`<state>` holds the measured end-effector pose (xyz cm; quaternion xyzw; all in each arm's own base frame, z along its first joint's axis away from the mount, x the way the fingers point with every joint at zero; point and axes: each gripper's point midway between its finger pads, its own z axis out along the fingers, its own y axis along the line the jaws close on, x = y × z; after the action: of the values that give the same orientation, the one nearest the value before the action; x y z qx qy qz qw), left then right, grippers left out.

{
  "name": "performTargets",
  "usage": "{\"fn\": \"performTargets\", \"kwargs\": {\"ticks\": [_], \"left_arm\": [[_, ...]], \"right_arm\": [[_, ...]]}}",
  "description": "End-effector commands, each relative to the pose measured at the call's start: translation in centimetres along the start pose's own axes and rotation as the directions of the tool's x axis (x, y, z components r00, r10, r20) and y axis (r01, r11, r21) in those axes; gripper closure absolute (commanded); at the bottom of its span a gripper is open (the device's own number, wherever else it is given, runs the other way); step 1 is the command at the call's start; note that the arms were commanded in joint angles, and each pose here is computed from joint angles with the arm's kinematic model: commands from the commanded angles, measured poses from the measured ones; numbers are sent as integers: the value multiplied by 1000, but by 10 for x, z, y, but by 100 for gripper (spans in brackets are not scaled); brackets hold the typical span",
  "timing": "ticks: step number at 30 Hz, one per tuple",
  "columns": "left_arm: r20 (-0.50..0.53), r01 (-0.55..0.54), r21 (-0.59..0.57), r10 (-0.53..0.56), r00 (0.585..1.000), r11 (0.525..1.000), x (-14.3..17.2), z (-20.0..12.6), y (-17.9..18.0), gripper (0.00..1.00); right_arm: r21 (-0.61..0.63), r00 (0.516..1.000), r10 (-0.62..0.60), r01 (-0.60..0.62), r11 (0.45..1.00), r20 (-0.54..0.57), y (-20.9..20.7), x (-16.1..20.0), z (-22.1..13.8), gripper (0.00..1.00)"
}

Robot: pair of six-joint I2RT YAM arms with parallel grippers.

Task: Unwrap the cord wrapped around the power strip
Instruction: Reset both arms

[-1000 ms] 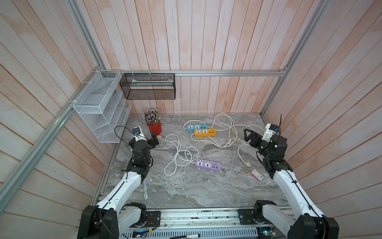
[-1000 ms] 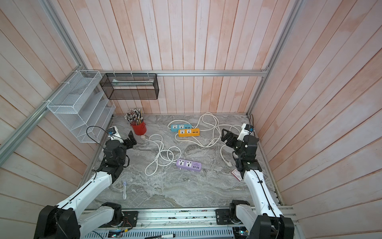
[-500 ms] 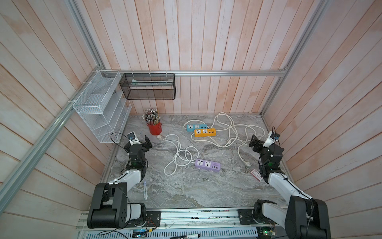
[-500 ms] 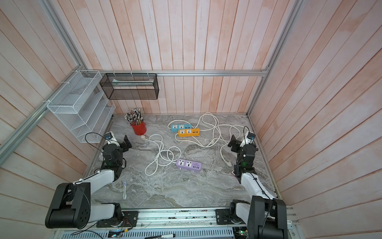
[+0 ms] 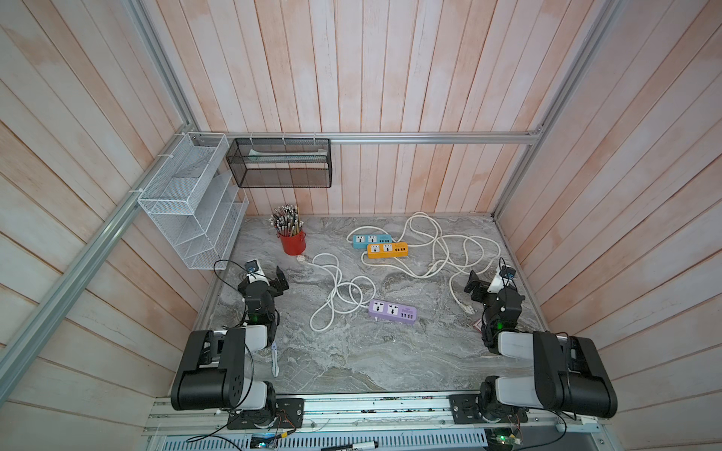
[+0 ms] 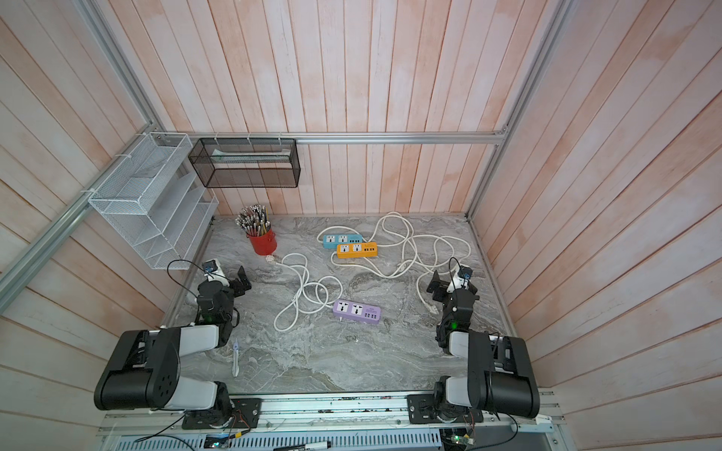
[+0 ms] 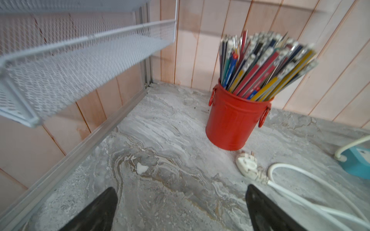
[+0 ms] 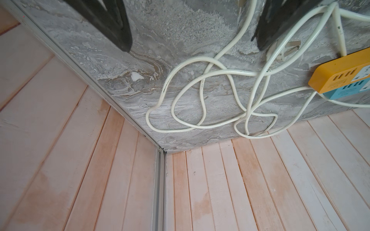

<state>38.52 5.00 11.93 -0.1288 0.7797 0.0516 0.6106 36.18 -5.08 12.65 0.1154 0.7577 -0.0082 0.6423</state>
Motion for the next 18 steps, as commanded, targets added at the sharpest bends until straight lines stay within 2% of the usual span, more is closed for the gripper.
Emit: {"fn": "performTargets", "kwargs": {"ticks": [1, 6, 8, 10, 13, 18], "left_arm": [[59, -27, 91, 21, 998, 995, -14, 1, -17, 0], [120, -136, 283, 106, 987, 949, -3, -10, -50, 0], [93, -133, 293, 110, 990, 947, 0, -9, -51, 0], [101, -124, 300, 98, 990, 946, -2, -9, -50, 0], [98, -124, 299, 99, 990, 946, -2, -9, -50, 0], [101, -126, 299, 100, 990, 946, -2, -10, -50, 0]], "right_arm": [[-56, 996, -44, 48, 997, 78, 12, -10, -6, 2], [-149, 982, -124, 145, 978, 139, 39, -3, -12, 2], [-171, 984, -156, 169, 971, 87, 46, 2, 2, 2], [-133, 991, -132, 131, 982, 3, 35, 8, 13, 2], [-141, 993, -113, 117, 983, 37, 35, 4, 10, 2], [-146, 992, -124, 126, 981, 20, 36, 6, 11, 2]]}}
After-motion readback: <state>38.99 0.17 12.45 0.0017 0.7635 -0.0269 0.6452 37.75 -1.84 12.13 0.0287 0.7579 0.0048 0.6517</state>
